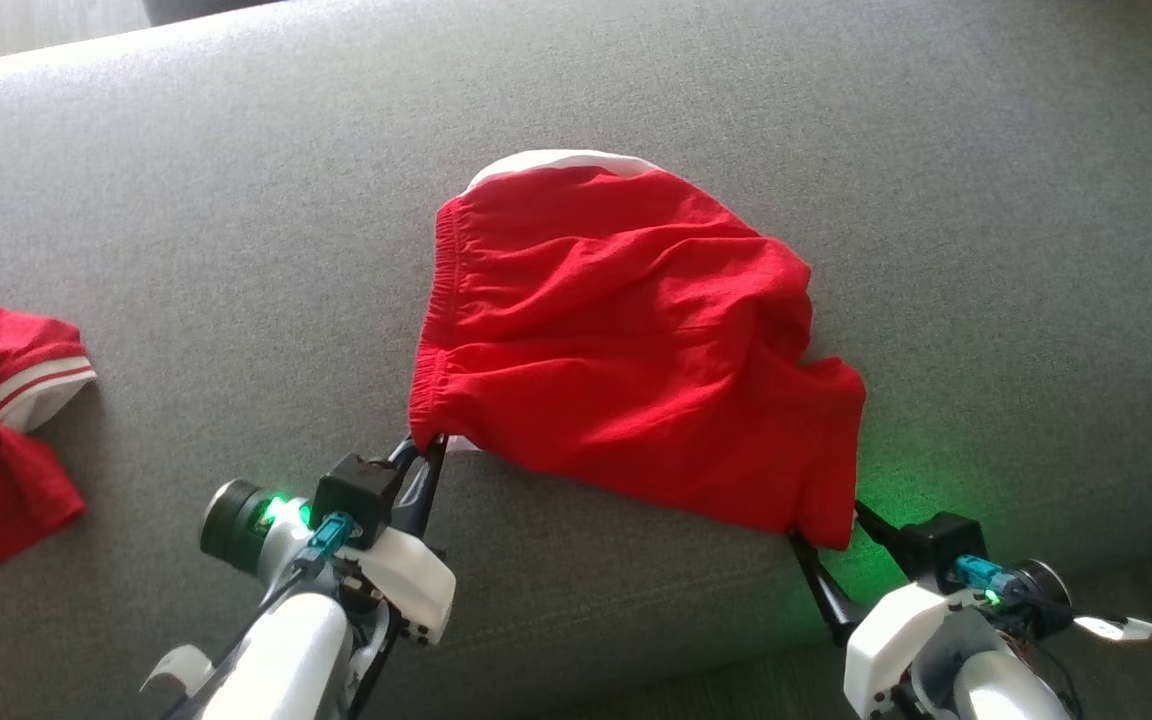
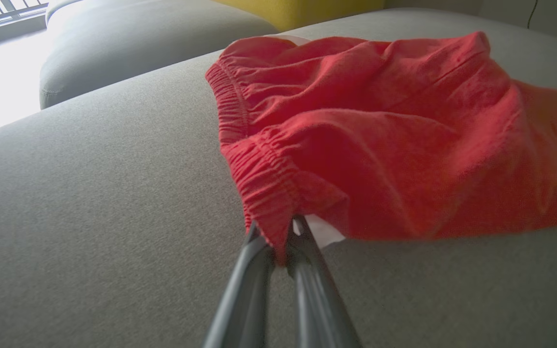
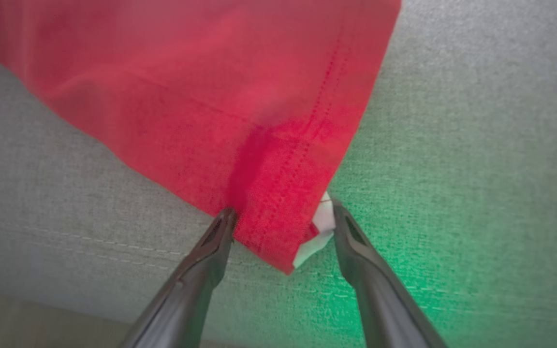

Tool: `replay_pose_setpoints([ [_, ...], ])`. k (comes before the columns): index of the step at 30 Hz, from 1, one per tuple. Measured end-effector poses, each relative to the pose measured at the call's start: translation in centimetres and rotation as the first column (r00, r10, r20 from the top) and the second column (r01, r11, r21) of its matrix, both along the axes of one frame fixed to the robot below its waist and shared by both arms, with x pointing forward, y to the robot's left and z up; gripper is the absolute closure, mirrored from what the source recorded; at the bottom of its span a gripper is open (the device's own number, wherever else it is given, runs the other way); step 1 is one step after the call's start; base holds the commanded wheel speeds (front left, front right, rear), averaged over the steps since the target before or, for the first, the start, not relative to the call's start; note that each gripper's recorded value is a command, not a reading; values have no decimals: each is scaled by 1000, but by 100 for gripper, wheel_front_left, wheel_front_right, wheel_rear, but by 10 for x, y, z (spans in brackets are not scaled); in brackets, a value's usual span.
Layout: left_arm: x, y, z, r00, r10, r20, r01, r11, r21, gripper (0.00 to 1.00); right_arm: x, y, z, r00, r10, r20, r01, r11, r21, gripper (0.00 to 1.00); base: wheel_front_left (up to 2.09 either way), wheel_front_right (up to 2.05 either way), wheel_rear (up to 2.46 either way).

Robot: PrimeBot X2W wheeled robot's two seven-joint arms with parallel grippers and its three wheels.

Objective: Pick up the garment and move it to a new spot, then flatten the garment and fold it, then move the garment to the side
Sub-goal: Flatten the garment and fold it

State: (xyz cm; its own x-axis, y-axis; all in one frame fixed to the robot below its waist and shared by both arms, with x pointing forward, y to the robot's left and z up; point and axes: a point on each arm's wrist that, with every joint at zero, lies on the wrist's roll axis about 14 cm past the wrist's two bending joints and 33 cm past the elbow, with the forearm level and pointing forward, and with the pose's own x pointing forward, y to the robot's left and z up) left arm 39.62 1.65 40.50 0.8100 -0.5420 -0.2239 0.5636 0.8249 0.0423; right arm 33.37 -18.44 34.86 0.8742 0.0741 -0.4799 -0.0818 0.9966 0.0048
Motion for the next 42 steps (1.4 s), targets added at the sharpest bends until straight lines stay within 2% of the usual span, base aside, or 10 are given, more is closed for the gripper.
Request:
replay_pose_setpoints([
  [3, 0, 0, 0, 1000, -2, 0, 2, 1000, 1, 100, -1, 1, 0, 1000, 13, -4, -13, 1000, -15, 0, 0, 0, 0],
  [4, 0, 0, 0, 1000, -2, 0, 2, 1000, 1, 100, -1, 1, 0, 1000, 13, -4, -13, 1000, -15, 30, 0, 0, 0],
  [5, -1, 0, 0, 1000, -2, 0, 2, 1000, 2, 100, -1, 1, -1, 1000, 16, -8, -16, 1000, -17, 84, 0, 0, 0],
  [6, -1, 0, 0, 1000, -2, -1, 2, 1000, 3, 100, -1, 3, -1, 1000, 22, -11, -22, 1000, -19, 100, 0, 0, 0],
  [11, -2, 2, 1, 1000, 5, -1, -5, 1000, 2, 100, -4, 10, -3, 999, 43, -33, -44, 999, -11, 100, 0, 0, 0],
  [15, 1, 3, 12, 1000, 18, 23, -18, 1000, -19, 100, 0, 12, 8, 1000, 10, -3, -10, 999, 48, 100, 0, 0, 0],
  [21, 11, 14, 39, 994, 49, 95, -45, 998, -48, 100, 31, 14, 64, 986, -49, 158, 20, 983, 182, 100, 0, 0, 0],
  [27, 18, 20, 66, 988, 36, 148, -29, 998, -50, 100, 59, 5, 140, 939, -79, 333, -15, 962, 271, 100, 0, 0, 0],
  [37, 38, 26, 157, 977, 92, 193, -37, 962, -271, 100, 84, -7, 245, 847, -187, 498, -81, 880, 468, 100, 0, 0, 0],
  [42, 39, 34, 195, 971, 124, 203, -40, 927, -374, 100, 87, -13, 264, 828, -232, 510, -88, 845, 527, 100, 0, 0, 0],
])
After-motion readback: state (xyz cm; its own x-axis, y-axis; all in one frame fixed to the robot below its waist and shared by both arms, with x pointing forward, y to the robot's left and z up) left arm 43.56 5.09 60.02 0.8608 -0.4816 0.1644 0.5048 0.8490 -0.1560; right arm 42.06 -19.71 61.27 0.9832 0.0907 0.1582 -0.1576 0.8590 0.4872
